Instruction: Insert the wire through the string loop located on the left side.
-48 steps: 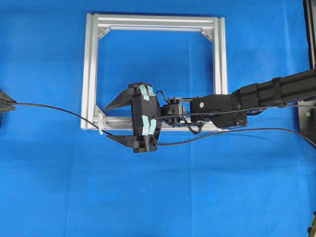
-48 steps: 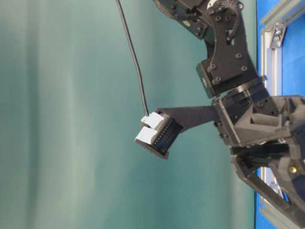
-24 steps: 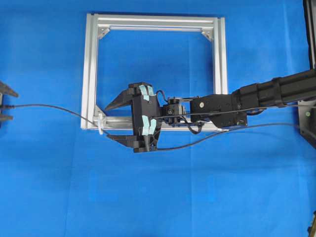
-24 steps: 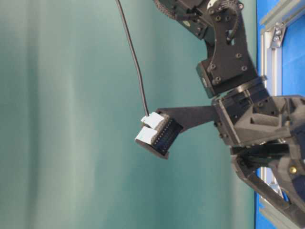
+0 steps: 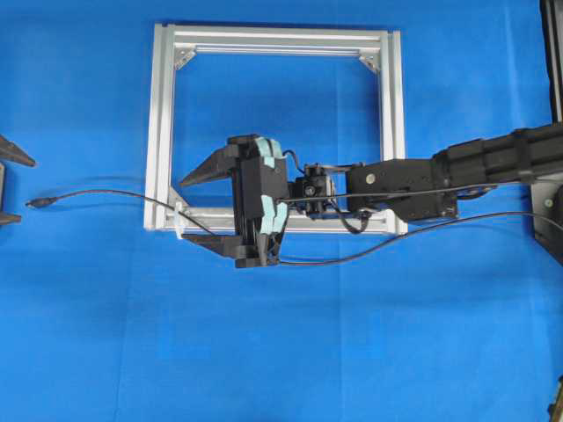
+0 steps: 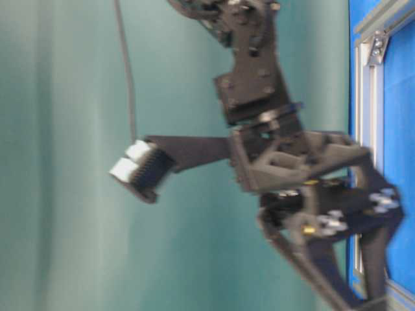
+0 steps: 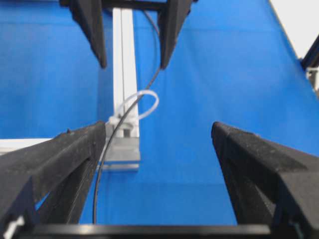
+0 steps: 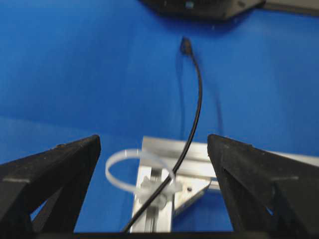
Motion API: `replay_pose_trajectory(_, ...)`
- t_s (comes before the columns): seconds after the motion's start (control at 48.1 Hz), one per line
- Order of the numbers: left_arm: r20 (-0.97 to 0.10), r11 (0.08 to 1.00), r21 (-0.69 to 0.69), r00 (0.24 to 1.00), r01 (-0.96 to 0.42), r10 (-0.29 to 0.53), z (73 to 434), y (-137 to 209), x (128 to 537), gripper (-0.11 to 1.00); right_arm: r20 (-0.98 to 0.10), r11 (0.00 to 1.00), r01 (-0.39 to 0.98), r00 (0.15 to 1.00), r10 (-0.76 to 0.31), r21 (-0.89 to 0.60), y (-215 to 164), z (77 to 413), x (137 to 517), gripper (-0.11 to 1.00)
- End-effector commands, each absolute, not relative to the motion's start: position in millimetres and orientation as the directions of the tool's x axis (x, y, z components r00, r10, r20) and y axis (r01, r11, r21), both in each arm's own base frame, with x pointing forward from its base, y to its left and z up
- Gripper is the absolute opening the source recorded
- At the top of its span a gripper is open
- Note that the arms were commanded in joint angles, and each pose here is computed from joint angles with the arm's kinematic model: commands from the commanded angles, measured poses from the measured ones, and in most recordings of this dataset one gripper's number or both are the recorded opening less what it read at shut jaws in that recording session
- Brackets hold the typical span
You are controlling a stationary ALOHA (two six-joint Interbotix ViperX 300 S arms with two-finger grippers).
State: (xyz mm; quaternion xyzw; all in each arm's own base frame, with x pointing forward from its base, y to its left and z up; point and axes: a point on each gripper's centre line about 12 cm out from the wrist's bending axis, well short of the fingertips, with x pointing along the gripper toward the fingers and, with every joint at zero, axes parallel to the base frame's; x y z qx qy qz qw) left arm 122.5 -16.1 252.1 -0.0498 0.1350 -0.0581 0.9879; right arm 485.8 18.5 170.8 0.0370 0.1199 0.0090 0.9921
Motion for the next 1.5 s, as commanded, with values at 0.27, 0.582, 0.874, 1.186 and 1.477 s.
replay_pose_trajectory(0.27, -0.257, 0.989, -0.113, 0.958, 0.099, -0.125, 255.6, -15.9, 125.1, 0.82, -0.124, 0.996, -0.010, 0.992, 0.020, 0.085, 13.8, 262.2, 470.6, 0.98)
replay_pose_trajectory(0.582, -0.248, 0.989, -0.111, 0.961, 0.098, -0.123, 256.2, -15.6, 125.4, 0.81, -0.124, 0.996, -0.010, 0.992, 0.020, 0.087, 12.9, 286.7, 459.2, 0.98)
replay_pose_trajectory(0.874, -0.239, 0.989, -0.111, 0.963, 0.098, -0.122, 257.3, -15.6, 125.7, 0.81, -0.124, 0.996, -0.010, 0.992, 0.020, 0.087, 12.9, 286.7, 459.2, 0.98)
replay_pose_trajectory(1.186, -0.179, 0.989, -0.109, 0.977, 0.099, -0.117, 257.6, -15.4, 131.2, 0.81, -0.127, 0.996, -0.008, 0.992, 0.019, 0.087, 12.2, 285.4, 459.2, 0.98)
replay_pose_trajectory(1.477, -0.179, 0.990, -0.105, 0.977, 0.096, -0.114, 254.5, -15.3, 134.5, 0.81, -0.127, 0.996, -0.010, 0.992, 0.021, 0.086, 13.0, 286.0, 459.0, 0.98)
